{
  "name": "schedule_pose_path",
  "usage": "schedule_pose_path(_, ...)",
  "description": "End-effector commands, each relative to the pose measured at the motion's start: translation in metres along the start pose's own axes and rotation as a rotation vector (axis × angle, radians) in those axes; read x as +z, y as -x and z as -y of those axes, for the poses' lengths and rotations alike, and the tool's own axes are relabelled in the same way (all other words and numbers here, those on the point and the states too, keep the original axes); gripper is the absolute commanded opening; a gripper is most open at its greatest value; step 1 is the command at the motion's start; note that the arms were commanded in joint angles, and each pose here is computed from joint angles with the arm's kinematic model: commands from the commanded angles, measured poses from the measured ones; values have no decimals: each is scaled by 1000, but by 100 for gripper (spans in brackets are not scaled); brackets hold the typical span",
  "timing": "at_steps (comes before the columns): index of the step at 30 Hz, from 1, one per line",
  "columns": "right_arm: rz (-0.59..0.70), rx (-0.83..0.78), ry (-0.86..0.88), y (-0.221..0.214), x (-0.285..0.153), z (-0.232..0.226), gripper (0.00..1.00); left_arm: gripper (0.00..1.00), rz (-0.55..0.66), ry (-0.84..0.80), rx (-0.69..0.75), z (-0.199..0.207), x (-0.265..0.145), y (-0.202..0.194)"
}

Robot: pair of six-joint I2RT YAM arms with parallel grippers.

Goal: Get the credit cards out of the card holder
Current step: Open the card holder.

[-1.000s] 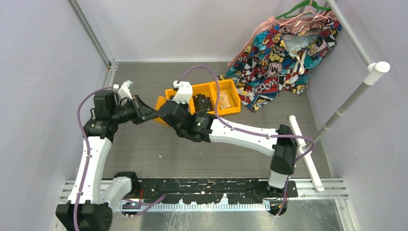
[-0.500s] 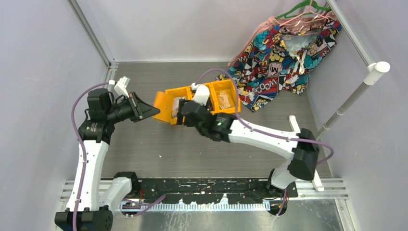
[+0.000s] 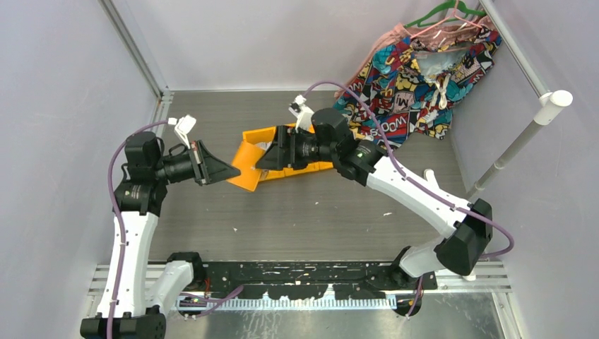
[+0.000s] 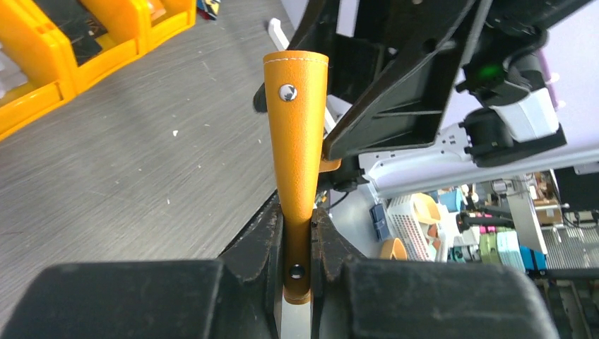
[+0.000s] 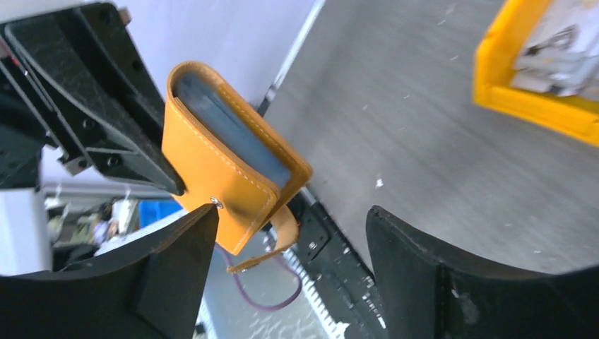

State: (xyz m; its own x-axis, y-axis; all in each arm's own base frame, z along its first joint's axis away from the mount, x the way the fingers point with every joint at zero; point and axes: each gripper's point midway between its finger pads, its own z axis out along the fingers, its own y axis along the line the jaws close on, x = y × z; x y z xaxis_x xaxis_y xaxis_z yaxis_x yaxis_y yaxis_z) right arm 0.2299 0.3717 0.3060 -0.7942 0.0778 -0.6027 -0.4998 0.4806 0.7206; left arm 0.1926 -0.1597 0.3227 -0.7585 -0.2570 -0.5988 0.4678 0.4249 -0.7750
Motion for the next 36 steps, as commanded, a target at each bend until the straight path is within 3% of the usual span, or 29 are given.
schedule_pose_path(1, -112, 4, 217, -13, -3, -40, 76, 0, 0, -131, 116, 41, -11, 4)
schedule_pose_path(14, -212, -9, 335, -52, -1, -57, 44, 0, -5, -175, 108, 55, -14, 6)
schedule_pose_path(26, -179, -56, 367, -56, -30, -65, 16, 1, -18, -201, 123, 61, -16, 3)
schedule_pose_path(29, -169, -54, 375, -55, -35, -69, 12, 24, 14, -151, 138, 50, -13, 7)
schedule_pose_path(30, -165, -49, 348, -54, -34, -67, 5, 57, 54, -99, 159, 41, -11, 12)
schedule_pose_path(31, -163, -48, 335, -54, -34, -66, 3, 69, 76, -68, 176, 35, -11, 14)
schedule_pose_path(34, -162, -51, 294, -53, -31, -69, 2, 89, 136, 16, 252, 20, -12, 19)
schedule_pose_path(36, -153, -62, 253, -49, -30, -73, 1, 94, 157, 46, 311, 11, -13, 17)
